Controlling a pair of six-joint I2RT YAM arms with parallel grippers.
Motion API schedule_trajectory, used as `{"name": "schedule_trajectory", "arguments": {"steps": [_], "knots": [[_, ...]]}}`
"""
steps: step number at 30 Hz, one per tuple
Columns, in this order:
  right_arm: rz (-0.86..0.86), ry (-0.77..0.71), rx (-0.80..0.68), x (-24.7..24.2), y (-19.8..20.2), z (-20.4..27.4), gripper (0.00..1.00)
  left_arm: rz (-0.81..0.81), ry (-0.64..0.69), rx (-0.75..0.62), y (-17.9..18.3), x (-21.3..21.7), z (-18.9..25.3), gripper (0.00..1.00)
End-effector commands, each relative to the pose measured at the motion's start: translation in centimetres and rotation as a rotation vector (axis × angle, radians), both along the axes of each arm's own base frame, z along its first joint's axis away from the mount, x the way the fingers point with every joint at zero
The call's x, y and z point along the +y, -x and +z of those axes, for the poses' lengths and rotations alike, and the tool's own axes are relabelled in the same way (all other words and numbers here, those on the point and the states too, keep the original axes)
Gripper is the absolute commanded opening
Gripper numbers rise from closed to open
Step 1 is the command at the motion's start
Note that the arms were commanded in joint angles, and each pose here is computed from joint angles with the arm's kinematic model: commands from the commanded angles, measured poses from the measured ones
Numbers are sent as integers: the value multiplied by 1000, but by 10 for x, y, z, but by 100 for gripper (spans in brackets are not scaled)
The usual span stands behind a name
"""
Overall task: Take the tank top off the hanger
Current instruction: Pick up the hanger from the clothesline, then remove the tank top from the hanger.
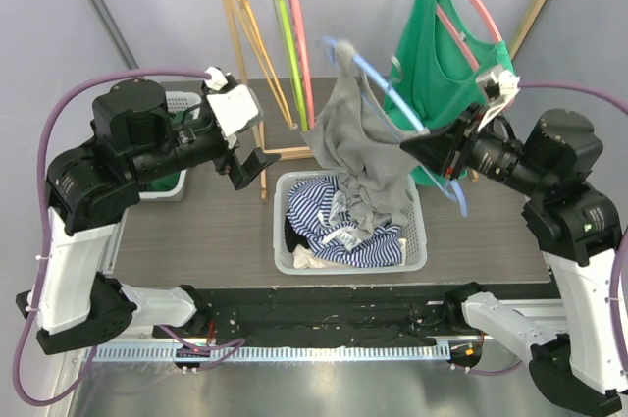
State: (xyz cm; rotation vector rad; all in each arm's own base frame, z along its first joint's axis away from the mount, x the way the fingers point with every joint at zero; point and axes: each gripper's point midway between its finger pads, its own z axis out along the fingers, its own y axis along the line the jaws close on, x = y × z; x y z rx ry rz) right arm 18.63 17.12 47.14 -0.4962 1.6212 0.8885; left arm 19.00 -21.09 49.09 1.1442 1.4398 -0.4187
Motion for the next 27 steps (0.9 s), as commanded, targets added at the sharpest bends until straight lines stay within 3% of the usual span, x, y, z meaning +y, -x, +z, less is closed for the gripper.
{"name": "schedule_trajectory", "arguments": {"steps": [1, 8, 11, 16, 19, 27], "knots": [[95, -70, -69, -2, 52, 12, 1, -17, 53, -68, 11, 9, 24, 100], [206, -69, -65, -2, 93, -7, 1, -66, 83, -107, 18, 5, 40, 100], [240, -53, -51, 0, 98, -13, 1, -143, 93, -93, 27, -5, 41, 100], [343, -4, 103, 12, 98, -42, 1, -244, 122, -124, 41, -14, 52, 100], [380, 10, 93, 13, 103, -44, 1, -274, 133, -158, 45, -15, 58, 100], [487, 8, 73, 20, 110, -35, 1, -406, 42, -90, 58, -28, 16, 100]]}}
